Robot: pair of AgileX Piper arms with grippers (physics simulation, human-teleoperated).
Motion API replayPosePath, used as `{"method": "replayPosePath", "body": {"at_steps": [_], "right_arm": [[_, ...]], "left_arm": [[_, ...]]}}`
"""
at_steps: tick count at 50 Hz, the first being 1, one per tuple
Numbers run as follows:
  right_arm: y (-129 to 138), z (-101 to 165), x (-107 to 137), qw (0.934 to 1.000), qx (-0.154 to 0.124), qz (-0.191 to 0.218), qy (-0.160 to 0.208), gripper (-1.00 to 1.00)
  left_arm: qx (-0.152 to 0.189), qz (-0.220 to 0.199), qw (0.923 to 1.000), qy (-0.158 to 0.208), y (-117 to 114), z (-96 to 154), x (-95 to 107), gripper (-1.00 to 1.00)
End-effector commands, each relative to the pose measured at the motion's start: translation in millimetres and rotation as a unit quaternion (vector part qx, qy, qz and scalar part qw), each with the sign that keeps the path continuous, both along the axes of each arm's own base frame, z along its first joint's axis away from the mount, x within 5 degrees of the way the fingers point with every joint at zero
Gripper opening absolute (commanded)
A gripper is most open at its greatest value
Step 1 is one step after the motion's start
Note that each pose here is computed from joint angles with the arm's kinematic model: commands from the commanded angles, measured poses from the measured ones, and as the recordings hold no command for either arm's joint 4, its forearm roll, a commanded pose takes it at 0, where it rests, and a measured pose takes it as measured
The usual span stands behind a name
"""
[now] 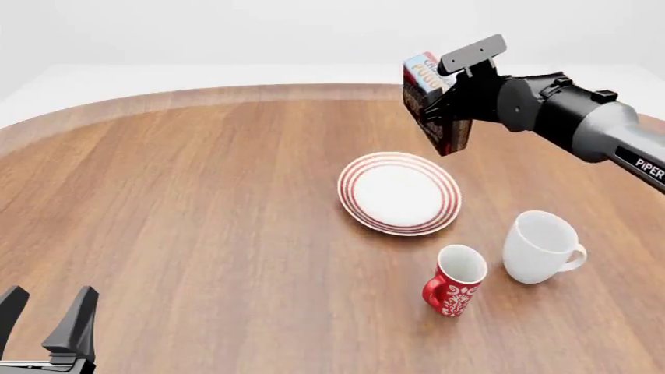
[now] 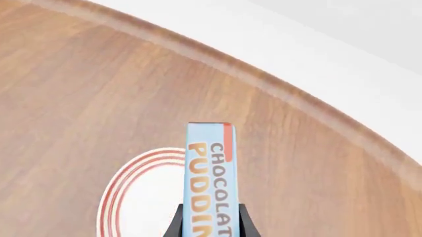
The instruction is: Put the chocolate pudding to the right of the plate.
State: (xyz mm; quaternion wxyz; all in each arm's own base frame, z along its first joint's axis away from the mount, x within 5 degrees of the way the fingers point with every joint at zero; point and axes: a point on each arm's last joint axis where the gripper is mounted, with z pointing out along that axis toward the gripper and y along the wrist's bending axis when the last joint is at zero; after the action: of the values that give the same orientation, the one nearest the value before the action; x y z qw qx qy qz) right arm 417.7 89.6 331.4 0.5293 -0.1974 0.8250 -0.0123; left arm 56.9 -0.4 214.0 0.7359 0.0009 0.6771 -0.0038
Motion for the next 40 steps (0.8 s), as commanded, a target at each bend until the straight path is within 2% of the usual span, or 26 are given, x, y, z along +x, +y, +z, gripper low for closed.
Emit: {"method": "replayPosePath", "body": {"at_steps": [1,11,22,40], "right_arm": [[-48,-26,7,0.9978,0.008,-0.063,0.023,-1.0],[-69,-44,7,0.9959,-0.002,-0.083,0.037,-1.0],[-87,-85,11,0.9929,-0.011,-0.1,0.063,-1.0],[-122,-117,15,0.9877,-0.023,-0.132,0.08,-1.0]], "left_arm": [[0.0,0.0,1.0,0.0,0,0,0,1.0],[0.0,0.0,1.0,0.0,0,0,0,1.0],[0.0,0.0,1.0,0.0,0,0,0,1.0],[0.0,0.0,1.0,0.0,0,0,0,1.0]]}}
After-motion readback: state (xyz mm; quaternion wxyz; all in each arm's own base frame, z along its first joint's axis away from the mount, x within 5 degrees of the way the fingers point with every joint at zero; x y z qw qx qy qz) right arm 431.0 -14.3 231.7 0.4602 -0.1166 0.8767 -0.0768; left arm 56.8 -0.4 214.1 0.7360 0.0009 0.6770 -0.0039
